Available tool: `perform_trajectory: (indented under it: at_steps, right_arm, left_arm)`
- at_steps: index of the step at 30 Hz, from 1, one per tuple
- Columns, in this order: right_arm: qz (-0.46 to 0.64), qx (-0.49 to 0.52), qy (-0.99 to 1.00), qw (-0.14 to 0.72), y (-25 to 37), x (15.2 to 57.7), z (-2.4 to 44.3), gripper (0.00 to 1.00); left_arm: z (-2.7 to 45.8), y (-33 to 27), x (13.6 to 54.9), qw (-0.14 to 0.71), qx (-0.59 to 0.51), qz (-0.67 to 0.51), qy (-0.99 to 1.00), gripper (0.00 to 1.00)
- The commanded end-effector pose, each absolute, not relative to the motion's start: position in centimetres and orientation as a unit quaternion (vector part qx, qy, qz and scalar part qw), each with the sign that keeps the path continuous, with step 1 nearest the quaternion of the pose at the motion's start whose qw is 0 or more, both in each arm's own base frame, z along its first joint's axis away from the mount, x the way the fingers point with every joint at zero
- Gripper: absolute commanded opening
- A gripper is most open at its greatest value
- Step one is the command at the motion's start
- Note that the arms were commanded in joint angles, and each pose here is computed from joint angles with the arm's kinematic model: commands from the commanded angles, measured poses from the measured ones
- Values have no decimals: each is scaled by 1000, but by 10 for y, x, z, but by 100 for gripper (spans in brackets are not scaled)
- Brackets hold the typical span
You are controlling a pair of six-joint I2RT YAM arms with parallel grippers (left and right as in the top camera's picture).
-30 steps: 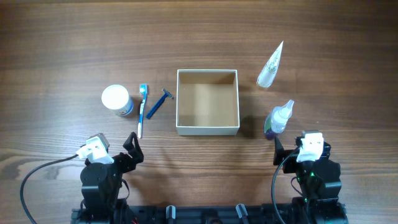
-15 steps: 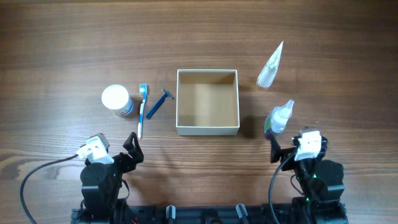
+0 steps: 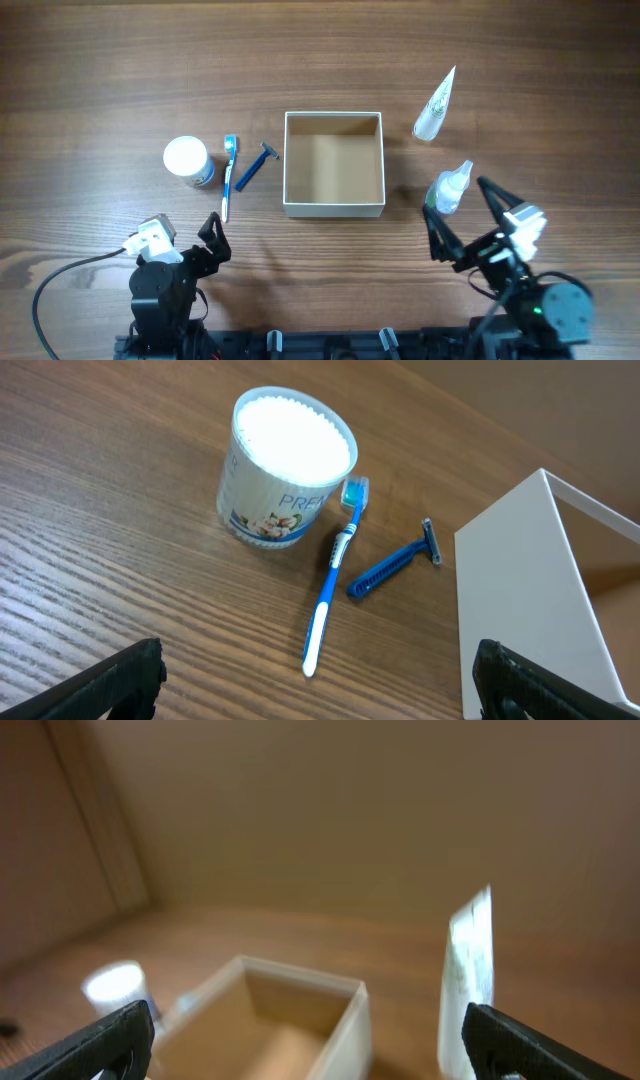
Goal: Pack container
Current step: 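Reach the right gripper to the white lotion tube and grasp it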
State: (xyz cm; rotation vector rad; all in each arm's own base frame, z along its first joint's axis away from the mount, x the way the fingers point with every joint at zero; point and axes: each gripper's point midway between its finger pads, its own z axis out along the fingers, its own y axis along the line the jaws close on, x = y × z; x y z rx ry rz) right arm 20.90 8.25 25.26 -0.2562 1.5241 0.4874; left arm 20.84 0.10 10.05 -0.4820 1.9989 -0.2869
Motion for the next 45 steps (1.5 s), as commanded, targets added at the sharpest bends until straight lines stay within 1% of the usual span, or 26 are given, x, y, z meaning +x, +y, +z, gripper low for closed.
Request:
perform_trajectory:
  at_steps: [1, 5, 10, 13, 17, 21, 24, 27, 31, 36, 41, 45]
  right_arm:
    - [245, -114, 674, 687, 88, 209, 324, 100]
    - [223, -122, 741, 622, 90, 239, 345, 100]
    - [225, -112, 824, 507, 94, 280, 364, 100]
    - [266, -109, 848, 446, 108, 298, 360, 100]
    - [295, -110, 854, 414, 119, 331, 347, 100]
    - [222, 26, 900, 376, 84, 374, 310, 99]
    - [162, 87, 913, 364, 61, 393, 288, 99]
    - [118, 122, 922, 347, 45, 402, 267, 100]
    - [85, 135, 940, 303, 39, 404, 235, 98]
    - [37, 136, 952, 270, 34, 407, 205, 91]
    - [32, 132, 960, 246, 39, 411, 185, 80]
    - [30, 128, 963, 235, 43, 415, 173, 78]
  left_arm:
    - [100, -1, 209, 510, -196, -122, 828, 100]
    - [100, -1, 209, 510, -196, -122, 828, 100]
    - [100, -1, 209, 510, -196, -122, 829, 100]
    - [100, -1, 209, 510, -196, -122, 828, 100]
    - [100, -1, 209, 510, -196, -122, 828, 100]
    - [100, -1, 209, 510, -196, -122, 828, 100]
    - [100, -1, 209, 510, -196, -122, 828, 100]
    - [100, -1, 209, 510, -196, -122, 829, 100]
    - [100, -1, 209, 510, -196, -122, 828, 100]
    - [100, -1, 209, 510, -196, -122, 828, 100]
    - [100, -1, 209, 510, -196, -122, 828, 100]
    - [100, -1, 209, 510, -196, -122, 828, 100]
